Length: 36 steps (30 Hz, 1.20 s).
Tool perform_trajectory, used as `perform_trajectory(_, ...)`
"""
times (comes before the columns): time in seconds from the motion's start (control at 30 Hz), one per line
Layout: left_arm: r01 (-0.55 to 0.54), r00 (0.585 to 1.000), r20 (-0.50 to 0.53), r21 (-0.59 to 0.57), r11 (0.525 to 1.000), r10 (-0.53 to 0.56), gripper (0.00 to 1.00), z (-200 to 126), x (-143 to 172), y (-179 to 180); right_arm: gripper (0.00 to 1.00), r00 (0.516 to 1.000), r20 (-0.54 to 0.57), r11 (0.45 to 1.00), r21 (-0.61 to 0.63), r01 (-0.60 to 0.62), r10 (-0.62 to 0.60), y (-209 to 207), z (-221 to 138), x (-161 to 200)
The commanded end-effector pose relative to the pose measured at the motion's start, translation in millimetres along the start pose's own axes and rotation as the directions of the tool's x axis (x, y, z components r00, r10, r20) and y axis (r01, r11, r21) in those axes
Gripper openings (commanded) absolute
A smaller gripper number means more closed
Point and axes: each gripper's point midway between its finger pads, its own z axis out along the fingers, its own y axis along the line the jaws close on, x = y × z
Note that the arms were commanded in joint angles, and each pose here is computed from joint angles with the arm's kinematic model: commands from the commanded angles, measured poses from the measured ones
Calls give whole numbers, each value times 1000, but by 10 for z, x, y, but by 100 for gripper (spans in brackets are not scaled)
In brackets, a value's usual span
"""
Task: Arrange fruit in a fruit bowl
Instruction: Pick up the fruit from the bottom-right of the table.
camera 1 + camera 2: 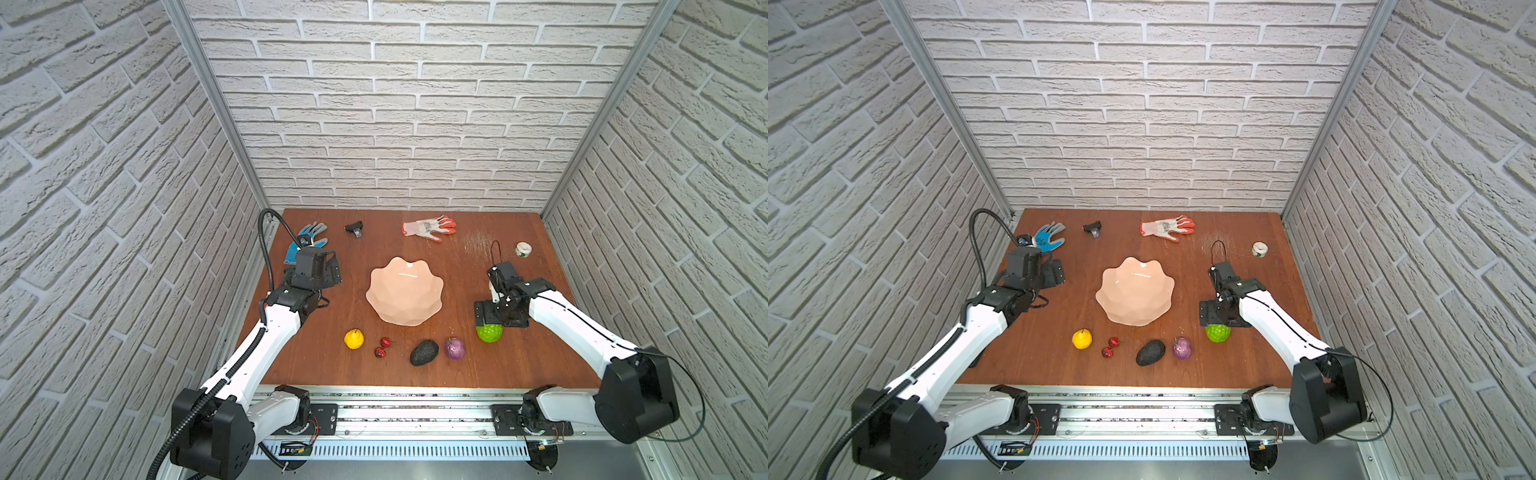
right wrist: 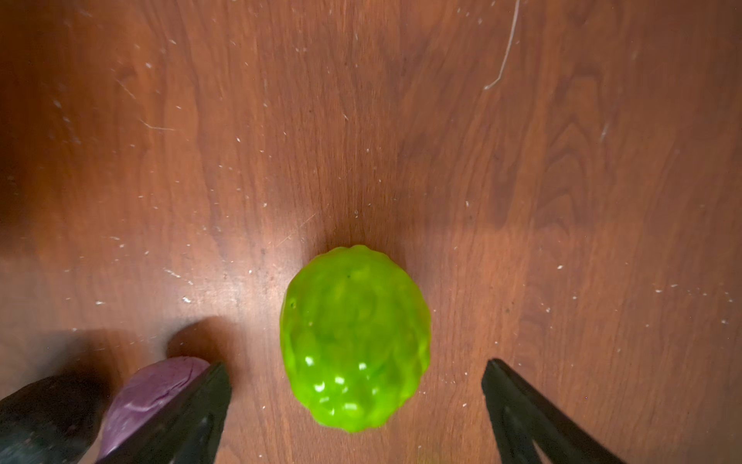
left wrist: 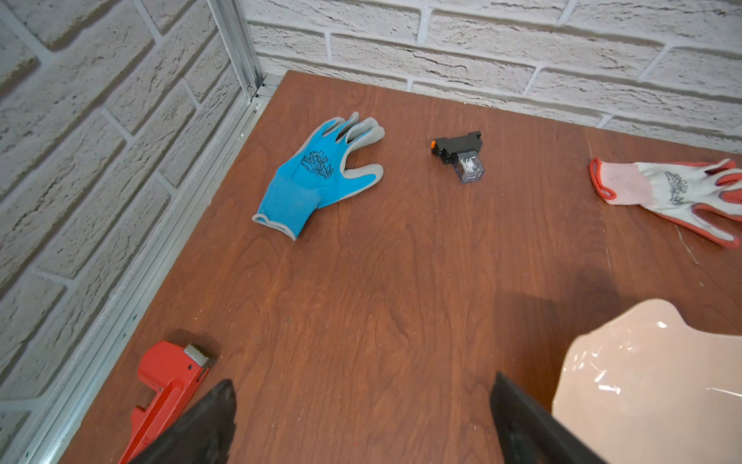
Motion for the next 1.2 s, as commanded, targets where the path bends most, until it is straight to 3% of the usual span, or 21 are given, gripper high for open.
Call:
perform_trajectory(0.0,37,999,31,27,999,-38,98,-40,-43,-18,99,1000,12,1000,1,8,-8,35,117,-44)
perform_trajectory(0.37,85,996,31,28,996,-86,98,-120,52,56,99,998,-57,1000,2,22,-22,80,438,36)
perform_trajectory(1.0,87,996,26,6,996,-87,98,-154,117,137,100,997,-67,998,40,39,-36,11,436,122)
perform_trajectory(1.17,91,996,26,5,996,-91,98,-154,117,142,96,997,-74,998,38,40,-37,17,466,133)
